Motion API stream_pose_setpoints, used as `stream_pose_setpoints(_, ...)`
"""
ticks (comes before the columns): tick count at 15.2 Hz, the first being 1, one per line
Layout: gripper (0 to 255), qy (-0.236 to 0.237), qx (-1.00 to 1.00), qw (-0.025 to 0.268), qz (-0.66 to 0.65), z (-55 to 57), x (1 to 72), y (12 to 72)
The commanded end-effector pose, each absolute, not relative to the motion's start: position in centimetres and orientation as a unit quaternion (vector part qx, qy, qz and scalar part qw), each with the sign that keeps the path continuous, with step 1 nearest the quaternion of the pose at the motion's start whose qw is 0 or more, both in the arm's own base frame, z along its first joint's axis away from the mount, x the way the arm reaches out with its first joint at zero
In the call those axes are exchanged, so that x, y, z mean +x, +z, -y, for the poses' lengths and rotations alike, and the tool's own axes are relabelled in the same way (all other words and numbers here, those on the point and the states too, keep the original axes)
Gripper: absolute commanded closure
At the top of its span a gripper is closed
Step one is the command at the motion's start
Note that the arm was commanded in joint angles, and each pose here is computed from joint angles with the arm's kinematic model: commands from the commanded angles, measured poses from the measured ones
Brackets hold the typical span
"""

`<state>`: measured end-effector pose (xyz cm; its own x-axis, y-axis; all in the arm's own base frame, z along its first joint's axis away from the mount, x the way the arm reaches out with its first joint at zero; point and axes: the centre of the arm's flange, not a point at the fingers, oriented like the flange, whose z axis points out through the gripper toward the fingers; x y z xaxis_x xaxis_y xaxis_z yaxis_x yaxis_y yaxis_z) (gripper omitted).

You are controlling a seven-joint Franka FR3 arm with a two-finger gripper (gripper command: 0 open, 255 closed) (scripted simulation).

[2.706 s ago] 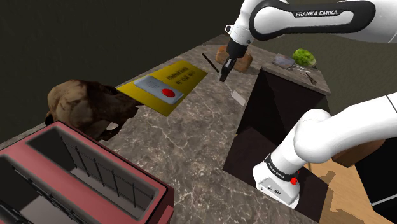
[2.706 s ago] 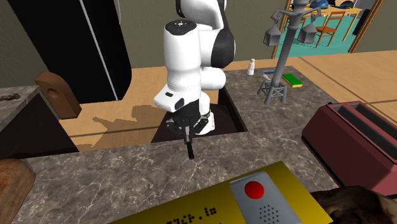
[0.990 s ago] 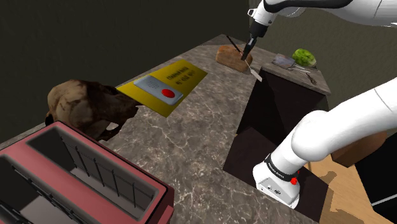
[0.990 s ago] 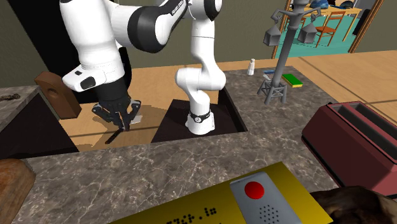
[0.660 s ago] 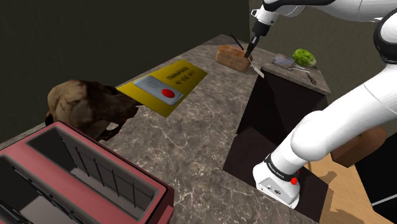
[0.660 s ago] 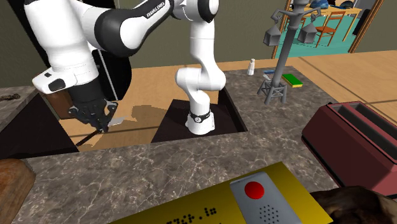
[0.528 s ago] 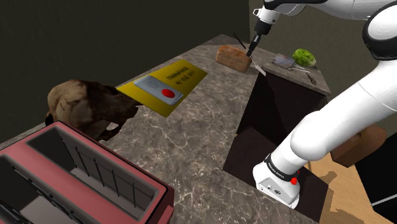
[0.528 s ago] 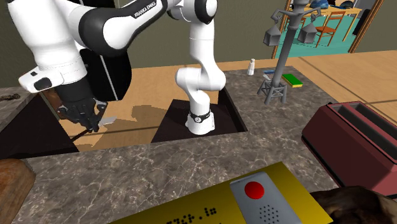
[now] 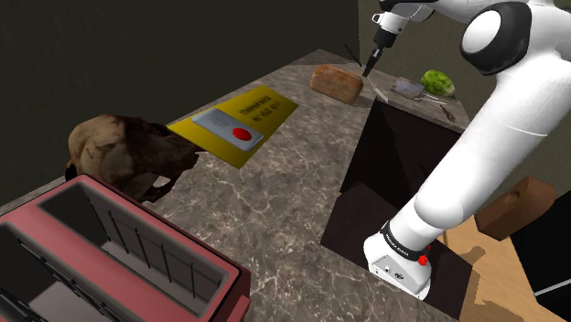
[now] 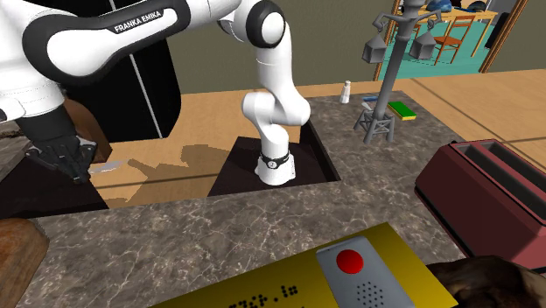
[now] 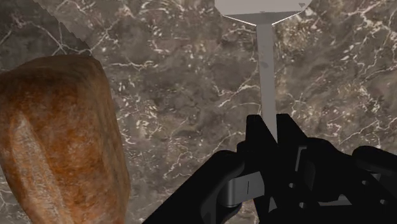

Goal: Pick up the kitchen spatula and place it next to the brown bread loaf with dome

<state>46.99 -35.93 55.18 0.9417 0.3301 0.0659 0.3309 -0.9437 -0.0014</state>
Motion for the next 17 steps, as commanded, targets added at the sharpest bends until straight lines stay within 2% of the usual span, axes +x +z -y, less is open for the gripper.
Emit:
stream_pose_setpoints(1,255,-0.033,-0.985,0.006,0.169,38.4,47.5,55.3)
stream_pose_setpoints(17,255,-0.033,-0.985,0.006,0.169,40.2,47.8,47.4)
